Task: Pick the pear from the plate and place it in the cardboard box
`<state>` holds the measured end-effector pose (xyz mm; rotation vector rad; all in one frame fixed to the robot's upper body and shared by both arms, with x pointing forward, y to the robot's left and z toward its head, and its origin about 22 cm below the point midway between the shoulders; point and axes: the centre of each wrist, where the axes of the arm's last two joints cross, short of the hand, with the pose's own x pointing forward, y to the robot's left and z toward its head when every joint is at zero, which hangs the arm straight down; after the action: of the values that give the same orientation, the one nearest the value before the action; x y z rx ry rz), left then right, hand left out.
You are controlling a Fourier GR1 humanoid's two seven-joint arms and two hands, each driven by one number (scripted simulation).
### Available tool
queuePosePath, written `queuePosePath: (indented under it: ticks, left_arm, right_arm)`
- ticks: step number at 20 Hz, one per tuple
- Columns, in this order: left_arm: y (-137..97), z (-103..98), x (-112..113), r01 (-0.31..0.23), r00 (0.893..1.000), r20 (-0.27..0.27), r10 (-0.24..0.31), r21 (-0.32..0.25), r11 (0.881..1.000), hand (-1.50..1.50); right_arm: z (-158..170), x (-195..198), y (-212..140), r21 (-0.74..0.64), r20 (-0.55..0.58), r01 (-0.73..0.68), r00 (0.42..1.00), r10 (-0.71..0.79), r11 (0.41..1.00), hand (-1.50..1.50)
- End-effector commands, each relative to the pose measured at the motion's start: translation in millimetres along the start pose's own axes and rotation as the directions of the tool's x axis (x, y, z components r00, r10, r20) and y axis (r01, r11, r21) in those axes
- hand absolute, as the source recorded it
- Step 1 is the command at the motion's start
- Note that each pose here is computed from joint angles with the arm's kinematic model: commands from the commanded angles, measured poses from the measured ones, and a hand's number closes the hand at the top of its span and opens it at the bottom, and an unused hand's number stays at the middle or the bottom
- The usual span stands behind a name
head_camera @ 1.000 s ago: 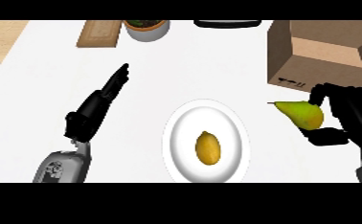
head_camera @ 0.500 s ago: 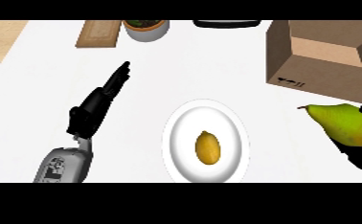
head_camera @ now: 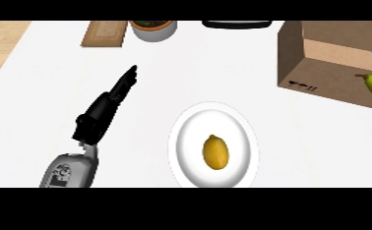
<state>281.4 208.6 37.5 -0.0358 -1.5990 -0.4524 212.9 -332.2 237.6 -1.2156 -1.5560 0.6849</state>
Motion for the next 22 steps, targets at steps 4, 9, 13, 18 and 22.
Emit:
queuePosePath:
  ticks: [4, 9, 13, 18, 22]
  left_arm:
    - [9, -1, 1, -0.01, 1.0, 0.006, 0.01, -0.011, 1.0, 0.0]
    - [-11, -4, 15, 0.007, 1.0, 0.013, -0.007, 0.002, 1.0, 0.0]
    - [1, -7, 4, -0.001, 1.0, 0.001, 0.001, -0.014, 1.0, 0.0]
    - [8, -1, 12, -0.004, 1.0, 0.007, 0.004, -0.013, 1.0, 0.0]
    - [-6, -12, 5, 0.016, 1.0, -0.001, -0.016, -0.013, 1.0, 0.0]
  right_arm:
    - [-61, -20, -2, -0.035, -0.066, 0.007, 0.998, -0.009, 0.999, 1.5]
    - [-88, -41, 6, -0.034, -0.072, 0.07, 0.995, -0.073, 0.997, 1.5]
    - [-107, -17, 10, -0.073, -0.098, 0.043, 0.994, -0.05, 0.996, 1.5]
    - [-121, -54, 21, -0.064, -0.135, -0.027, 0.991, 0.018, 0.998, 1.5]
    - [-157, -50, 47, -0.025, -0.142, -0.075, 0.987, 0.071, 0.997, 1.5]
